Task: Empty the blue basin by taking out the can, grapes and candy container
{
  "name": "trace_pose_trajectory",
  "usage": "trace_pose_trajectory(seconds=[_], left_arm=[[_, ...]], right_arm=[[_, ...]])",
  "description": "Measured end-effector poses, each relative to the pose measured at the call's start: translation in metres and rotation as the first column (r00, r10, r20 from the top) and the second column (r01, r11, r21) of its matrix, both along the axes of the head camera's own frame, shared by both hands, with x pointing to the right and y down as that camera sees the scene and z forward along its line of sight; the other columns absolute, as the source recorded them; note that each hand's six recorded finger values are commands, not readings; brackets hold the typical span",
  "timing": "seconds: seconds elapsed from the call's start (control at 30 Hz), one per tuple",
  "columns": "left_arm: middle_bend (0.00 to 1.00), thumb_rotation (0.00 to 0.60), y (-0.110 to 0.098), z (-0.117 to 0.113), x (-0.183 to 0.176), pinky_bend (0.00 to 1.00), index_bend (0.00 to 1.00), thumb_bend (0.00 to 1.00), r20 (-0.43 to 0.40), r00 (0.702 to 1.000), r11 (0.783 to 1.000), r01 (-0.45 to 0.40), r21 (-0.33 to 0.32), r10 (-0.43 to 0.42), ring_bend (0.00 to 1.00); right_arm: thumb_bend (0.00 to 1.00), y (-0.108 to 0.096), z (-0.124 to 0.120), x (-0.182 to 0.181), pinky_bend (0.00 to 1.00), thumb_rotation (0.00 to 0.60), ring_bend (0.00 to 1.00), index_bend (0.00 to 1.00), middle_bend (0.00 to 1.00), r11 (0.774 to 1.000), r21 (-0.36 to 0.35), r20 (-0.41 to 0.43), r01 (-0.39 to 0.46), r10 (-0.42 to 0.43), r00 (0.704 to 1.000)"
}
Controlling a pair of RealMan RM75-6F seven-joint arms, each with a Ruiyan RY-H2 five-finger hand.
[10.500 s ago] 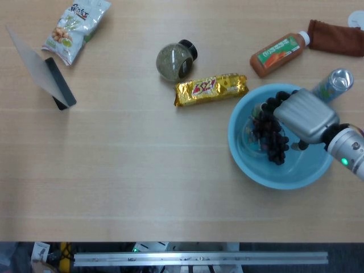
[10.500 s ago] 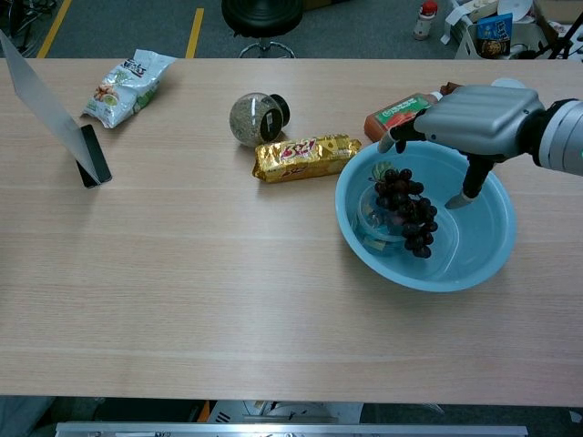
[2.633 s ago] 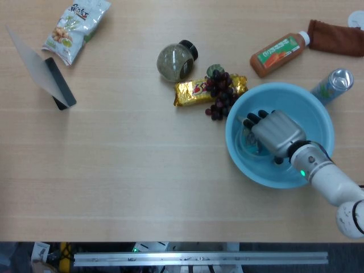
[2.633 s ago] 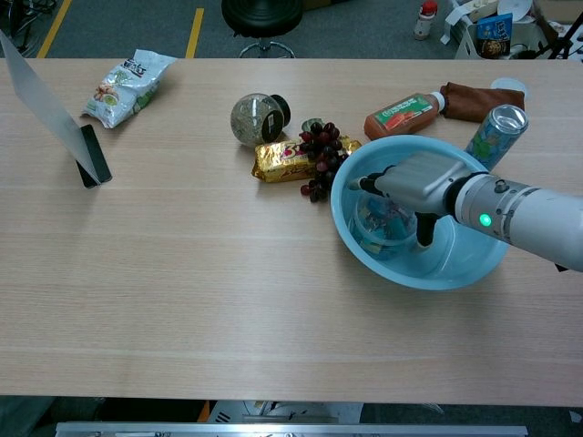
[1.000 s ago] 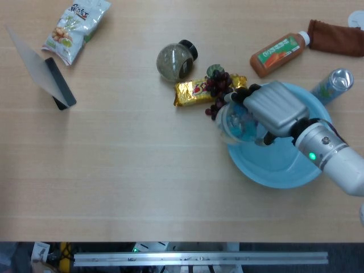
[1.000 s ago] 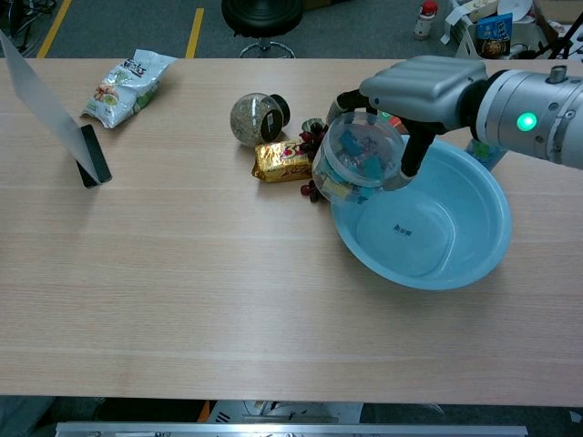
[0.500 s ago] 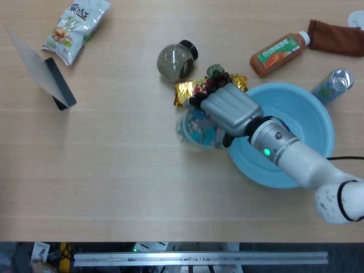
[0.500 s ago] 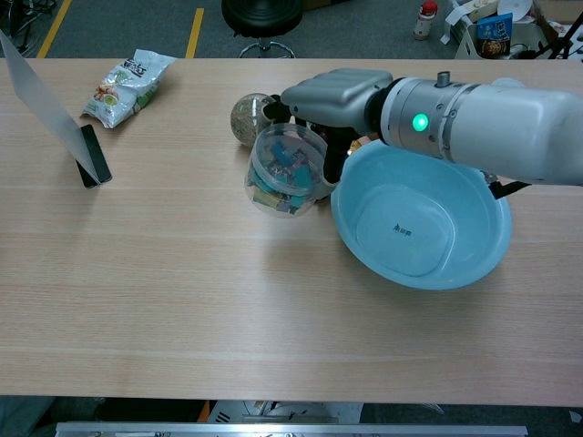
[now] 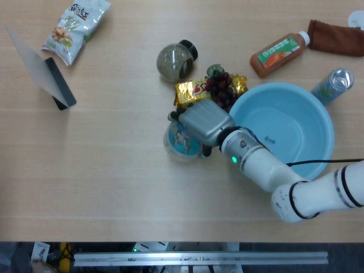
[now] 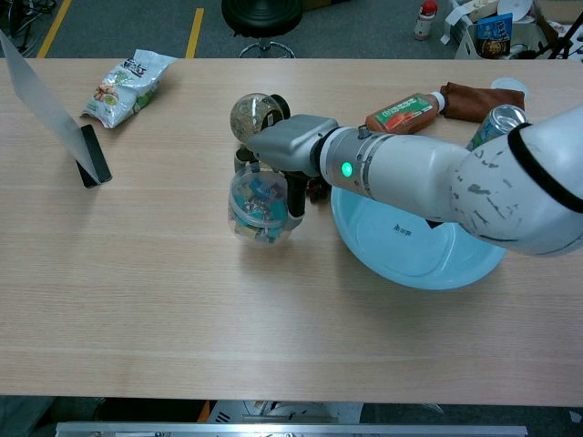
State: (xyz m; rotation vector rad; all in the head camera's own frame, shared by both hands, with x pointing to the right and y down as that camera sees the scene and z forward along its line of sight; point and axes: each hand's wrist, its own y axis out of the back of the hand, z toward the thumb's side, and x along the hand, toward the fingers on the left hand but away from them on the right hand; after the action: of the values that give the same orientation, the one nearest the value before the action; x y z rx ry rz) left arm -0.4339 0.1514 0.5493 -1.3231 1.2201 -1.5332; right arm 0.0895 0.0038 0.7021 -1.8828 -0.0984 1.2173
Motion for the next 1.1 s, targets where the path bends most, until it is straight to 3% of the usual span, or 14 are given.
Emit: trace_pose_trajectory(seconds=[0.27,0.47,0.6,0.83,1.1], left_arm=[[0.23,0.6,0.003,0.0,-0.003,0.17,0.29,0.27,0.002,1.0,1.0,0.01,0.002,-0.01,0.19],[0.23,0.6,0.003,0.001,-0.004,0.17,0.29,0.27,0.005,1.0,1.0,0.013,-0.001,-0.013,0.19],[0.23,0.6,0.002,0.002,-0.004,0.17,0.29,0.27,0.006,1.0,1.0,0.011,-0.005,-0.011,0.19],[0.23,0.6,-0.003,0.003,-0.003,0.17,0.29,0.27,0.005,1.0,1.0,0.003,-0.004,-0.003,0.19],[0.23,0.6,-0.009,0.003,-0.003,0.17,0.29,0.27,0.009,1.0,1.0,-0.011,-0.003,0.011,0.19]], right_arm=[[0.19,0.002,0.027,-0.006,0.46,0.6,0.32,0.27,0.34,1.0,-0.013,-0.054,-0.016,0.016,0.998],[0.15,0.007,0.041,-0.009,0.34,0.6,0.16,0.01,0.15,0.999,-0.036,-0.084,-0.019,0.016,0.996],[0.14,0.007,0.042,-0.01,0.29,0.6,0.09,0.0,0.07,0.999,-0.039,-0.083,-0.02,0.017,0.996],[0.14,0.004,0.029,-0.01,0.28,0.6,0.08,0.0,0.05,0.999,-0.03,-0.054,-0.026,0.024,0.998],[0.14,-0.013,-0.008,0.015,0.28,0.6,0.11,0.0,0.15,0.994,0.059,0.04,-0.095,0.092,0.995]])
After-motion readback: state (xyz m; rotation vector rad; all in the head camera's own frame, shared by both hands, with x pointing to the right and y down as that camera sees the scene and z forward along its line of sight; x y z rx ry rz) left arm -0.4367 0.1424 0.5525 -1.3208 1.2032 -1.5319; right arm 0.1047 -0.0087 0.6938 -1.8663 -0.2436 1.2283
